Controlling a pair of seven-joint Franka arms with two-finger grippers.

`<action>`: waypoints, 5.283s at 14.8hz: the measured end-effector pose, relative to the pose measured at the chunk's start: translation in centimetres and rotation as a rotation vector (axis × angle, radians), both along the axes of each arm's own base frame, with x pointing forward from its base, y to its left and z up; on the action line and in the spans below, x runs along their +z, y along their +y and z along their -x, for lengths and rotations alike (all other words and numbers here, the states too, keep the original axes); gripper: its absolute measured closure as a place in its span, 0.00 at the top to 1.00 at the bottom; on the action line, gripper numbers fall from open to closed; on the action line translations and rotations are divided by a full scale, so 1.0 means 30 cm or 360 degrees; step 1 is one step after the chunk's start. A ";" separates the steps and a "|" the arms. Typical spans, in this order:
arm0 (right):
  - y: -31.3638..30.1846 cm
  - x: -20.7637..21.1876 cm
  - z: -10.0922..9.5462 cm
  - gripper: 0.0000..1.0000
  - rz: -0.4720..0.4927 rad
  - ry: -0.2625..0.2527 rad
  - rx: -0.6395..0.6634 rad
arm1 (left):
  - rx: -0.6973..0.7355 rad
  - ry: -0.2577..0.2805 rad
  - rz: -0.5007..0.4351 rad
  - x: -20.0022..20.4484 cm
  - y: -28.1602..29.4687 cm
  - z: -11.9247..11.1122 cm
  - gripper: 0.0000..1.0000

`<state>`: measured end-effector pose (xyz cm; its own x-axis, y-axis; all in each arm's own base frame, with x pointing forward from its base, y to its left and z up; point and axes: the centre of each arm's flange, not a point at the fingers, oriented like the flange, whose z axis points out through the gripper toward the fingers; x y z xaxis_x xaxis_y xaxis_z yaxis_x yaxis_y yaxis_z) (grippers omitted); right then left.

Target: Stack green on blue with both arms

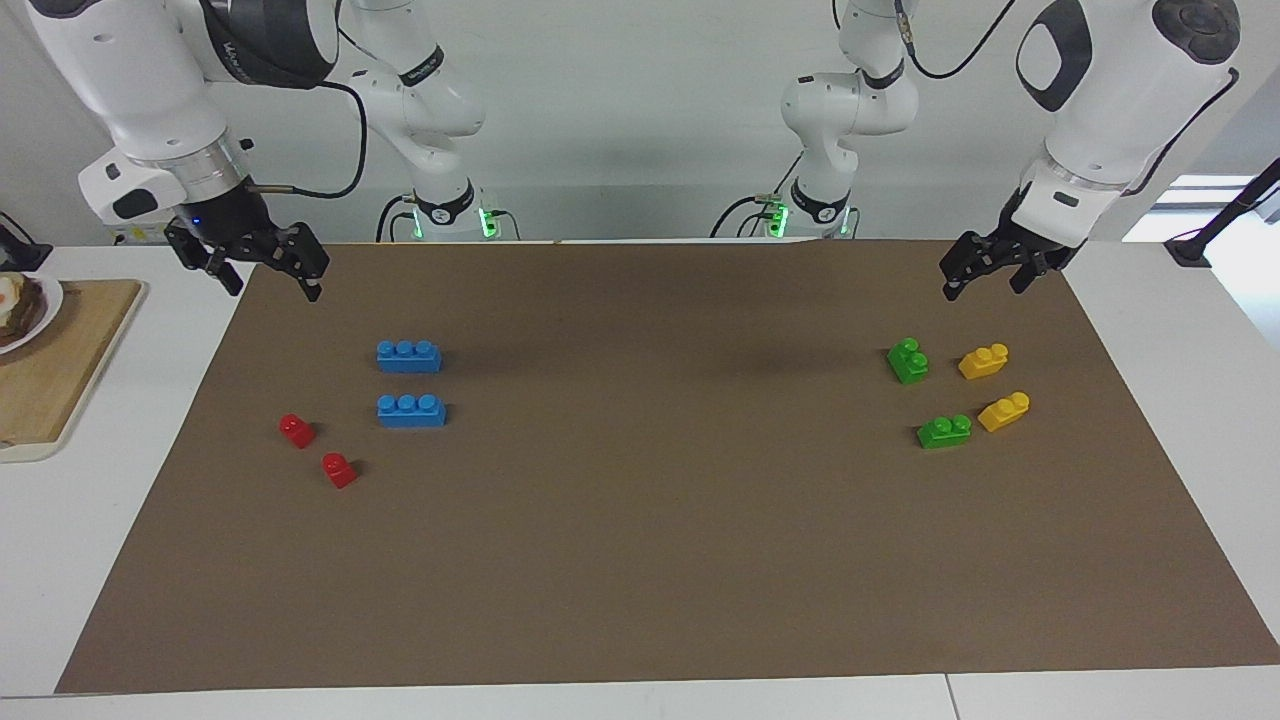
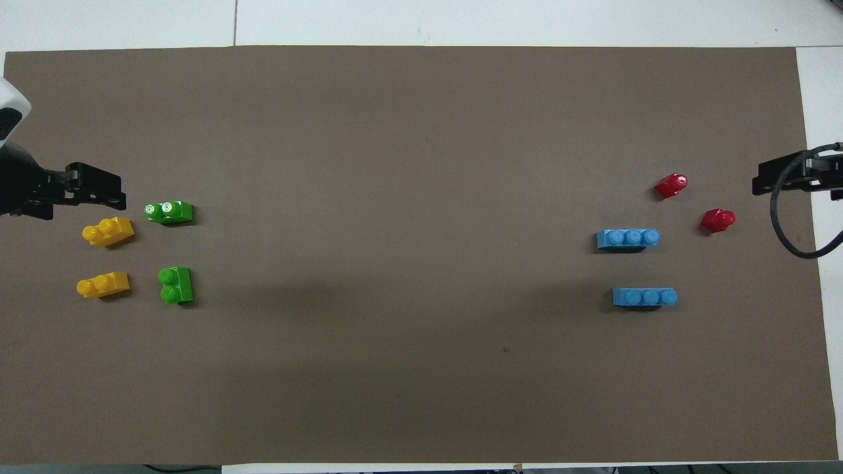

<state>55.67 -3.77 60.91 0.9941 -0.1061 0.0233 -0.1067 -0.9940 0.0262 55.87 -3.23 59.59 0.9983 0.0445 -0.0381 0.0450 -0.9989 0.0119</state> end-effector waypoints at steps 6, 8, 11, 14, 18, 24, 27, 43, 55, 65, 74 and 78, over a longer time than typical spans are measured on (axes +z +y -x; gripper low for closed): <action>0.000 0.000 0.000 1.00 0.0000 0.0000 0.0000 | 0.0000 0.0000 0.0000 0.000 0.000 0.000 1.00; 0.000 0.000 0.000 1.00 0.0000 0.0000 0.0000 | 0.0000 0.0000 0.0000 0.000 0.000 0.000 1.00; 0.000 0.000 0.000 1.00 0.0000 0.0000 0.0000 | 0.0000 -0.0001 0.0000 0.000 0.000 0.000 1.00; 0.000 0.000 0.000 1.00 0.0000 0.0000 0.0000 | -0.0003 0.0001 0.0000 0.000 -0.003 0.001 1.00; 0.000 0.000 0.000 1.00 0.0000 0.0000 0.0000 | -0.0014 0.0013 0.0000 -0.010 -0.015 0.008 1.00; -0.001 0.000 0.000 1.00 0.0000 0.0000 -0.0001 | -0.0012 -0.0021 0.0002 -0.035 0.013 0.001 1.00; -0.006 0.000 0.000 1.00 0.0000 0.0000 -0.0006 | -0.0067 -0.0018 0.0005 -0.104 0.087 -0.006 1.00; -0.016 -0.043 0.002 1.00 -0.0054 0.0014 -0.0812 | -0.0065 0.0149 0.0023 -0.305 0.188 0.087 1.00; -0.138 -0.490 -0.089 1.00 -0.0312 0.0458 -0.2071 | -0.0070 0.0158 0.0029 -0.530 0.175 0.213 1.00; -0.141 -0.750 -0.040 1.00 -0.0386 0.0477 -0.2300 | -0.0054 0.0075 0.0019 -0.696 0.167 0.250 1.00; -0.075 -0.890 -0.001 1.00 -0.0381 0.0407 -0.2234 | -0.0012 0.0046 0.0010 -0.809 0.164 0.252 1.00; -0.078 -0.927 0.014 1.00 -0.0380 0.0392 -0.2231 | -0.0010 0.0050 0.0006 -0.864 0.164 0.243 1.00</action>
